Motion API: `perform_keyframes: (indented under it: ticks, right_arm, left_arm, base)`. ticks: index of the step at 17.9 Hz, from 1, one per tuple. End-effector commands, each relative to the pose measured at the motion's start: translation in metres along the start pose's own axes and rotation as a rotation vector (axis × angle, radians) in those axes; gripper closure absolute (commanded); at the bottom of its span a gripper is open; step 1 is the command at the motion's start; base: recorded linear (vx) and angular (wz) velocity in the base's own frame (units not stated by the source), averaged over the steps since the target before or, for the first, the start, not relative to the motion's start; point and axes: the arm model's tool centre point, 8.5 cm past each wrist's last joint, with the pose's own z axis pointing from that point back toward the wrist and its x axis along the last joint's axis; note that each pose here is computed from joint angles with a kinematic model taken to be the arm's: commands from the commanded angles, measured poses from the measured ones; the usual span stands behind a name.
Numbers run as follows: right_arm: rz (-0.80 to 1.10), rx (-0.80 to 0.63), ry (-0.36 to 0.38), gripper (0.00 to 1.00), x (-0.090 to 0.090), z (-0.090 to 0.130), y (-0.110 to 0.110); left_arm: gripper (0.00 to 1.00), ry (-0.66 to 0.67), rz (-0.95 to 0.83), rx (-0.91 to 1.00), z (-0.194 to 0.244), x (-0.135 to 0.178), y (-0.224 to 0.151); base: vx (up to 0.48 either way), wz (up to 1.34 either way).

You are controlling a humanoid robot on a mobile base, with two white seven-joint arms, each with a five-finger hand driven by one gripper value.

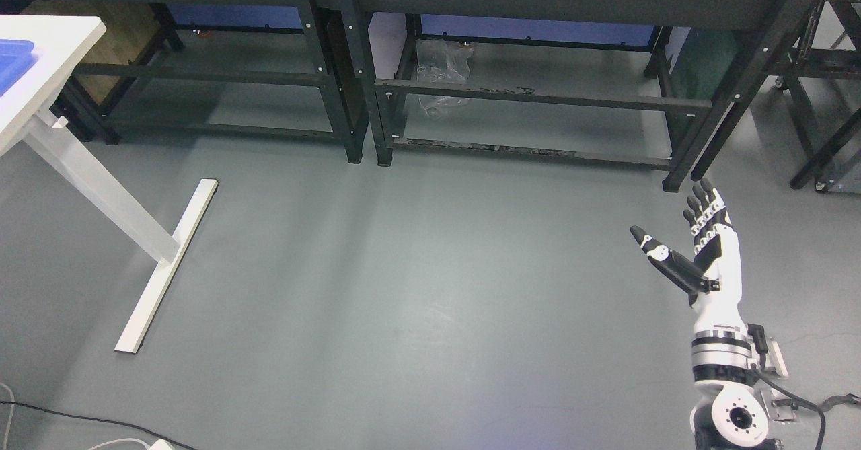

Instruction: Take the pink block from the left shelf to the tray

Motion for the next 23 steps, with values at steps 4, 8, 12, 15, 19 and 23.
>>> perform_keyframes:
  ticks: [4,8,12,15,19,23]
  right_arm:
    - [0.042,-0.021,-0.008,0.00,0.003,0.000,-0.015]
    - [0.032,-0.022,0.007,0.00,-0.002,0.004,-0.015]
    - [0.173,-0.005,-0.062,0.00,0.006,0.002,-0.012]
    - [0.710,0.029,-0.125,0.01,0.012,0.000,-0.004]
    - [1.083,0.044,-0.217,0.01,0.023,-0.004,0.011]
    - [1.075,0.027,-0.228,0.00,0.033,-0.002,0.011]
  left_arm:
    - [0.00,0.005,-0.003,0.017,0.001,-0.003,0.011]
    - [0.00,0.004,-0.005,0.017,0.001,-0.002,0.011]
    - [0.00,0.005,-0.005,0.017,0.001,-0.003,0.011]
    - [0.00,0.005,-0.005,0.017,0.001,-0.003,0.011]
    - [0.00,0.005,-0.005,0.017,0.001,-0.003,0.011]
    - [0.00,0.005,-0.003,0.017,0.001,-0.003,0.011]
  base:
    - [0.000,0.00]
    - [0.000,0.00]
    - [0.005,0.00]
    - [0.000,0.00]
    - [-0.006,0.00]
    - [0.000,0.00]
